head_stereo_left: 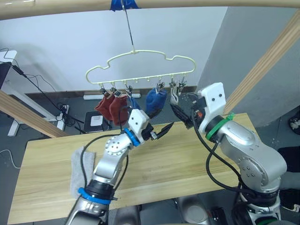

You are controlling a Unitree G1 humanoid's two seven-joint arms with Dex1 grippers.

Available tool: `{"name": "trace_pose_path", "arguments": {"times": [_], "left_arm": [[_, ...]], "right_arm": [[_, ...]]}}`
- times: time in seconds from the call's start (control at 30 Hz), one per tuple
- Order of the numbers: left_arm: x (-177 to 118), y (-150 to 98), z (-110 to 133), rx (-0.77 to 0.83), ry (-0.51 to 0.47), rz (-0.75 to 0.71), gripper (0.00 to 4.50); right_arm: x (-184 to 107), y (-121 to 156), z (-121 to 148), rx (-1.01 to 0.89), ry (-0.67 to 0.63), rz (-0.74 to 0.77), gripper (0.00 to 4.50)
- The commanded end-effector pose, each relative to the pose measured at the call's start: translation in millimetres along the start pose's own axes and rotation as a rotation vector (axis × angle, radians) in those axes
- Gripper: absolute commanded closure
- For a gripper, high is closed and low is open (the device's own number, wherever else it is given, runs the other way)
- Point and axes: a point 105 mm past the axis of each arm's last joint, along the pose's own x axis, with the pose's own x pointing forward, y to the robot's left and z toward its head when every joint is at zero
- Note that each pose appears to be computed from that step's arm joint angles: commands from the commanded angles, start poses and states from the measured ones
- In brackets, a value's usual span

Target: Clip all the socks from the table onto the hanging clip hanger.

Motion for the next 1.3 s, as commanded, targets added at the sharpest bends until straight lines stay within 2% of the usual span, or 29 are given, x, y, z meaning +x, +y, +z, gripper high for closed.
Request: {"name": "trace_pose_path", "arguments": {"times": [0.03, 0.13, 0.23, 0.3, 0.77, 1.3], "left_arm": [[-9, -6, 18, -0.017, -0.03, -0.078, 0.98], [-23, 1, 23, -0.018, 0.005, -0.111, 0.98], [-31, 7, 30, -0.014, 0.035, -0.139, 0.94], [-33, 8, 34, -0.007, 0.045, -0.153, 0.94], [-29, 15, 55, 0.047, 0.037, -0.163, 0.94], [-29, 20, 57, 0.069, 0.041, -0.158, 0.94]], "right_arm": [[-5, 1, 15, -0.038, -0.078, -0.024, 0.93], [-5, -7, 14, -0.046, -0.083, -0.072, 0.93], [-2, -11, 13, -0.044, -0.091, -0.098, 1.54], [0, -12, 13, -0.049, -0.093, -0.104, 2.16], [31, -26, 10, -0.076, -0.104, -0.181, 2.16], [47, -31, 14, -0.093, -0.14, -0.201, 2.16]]}}
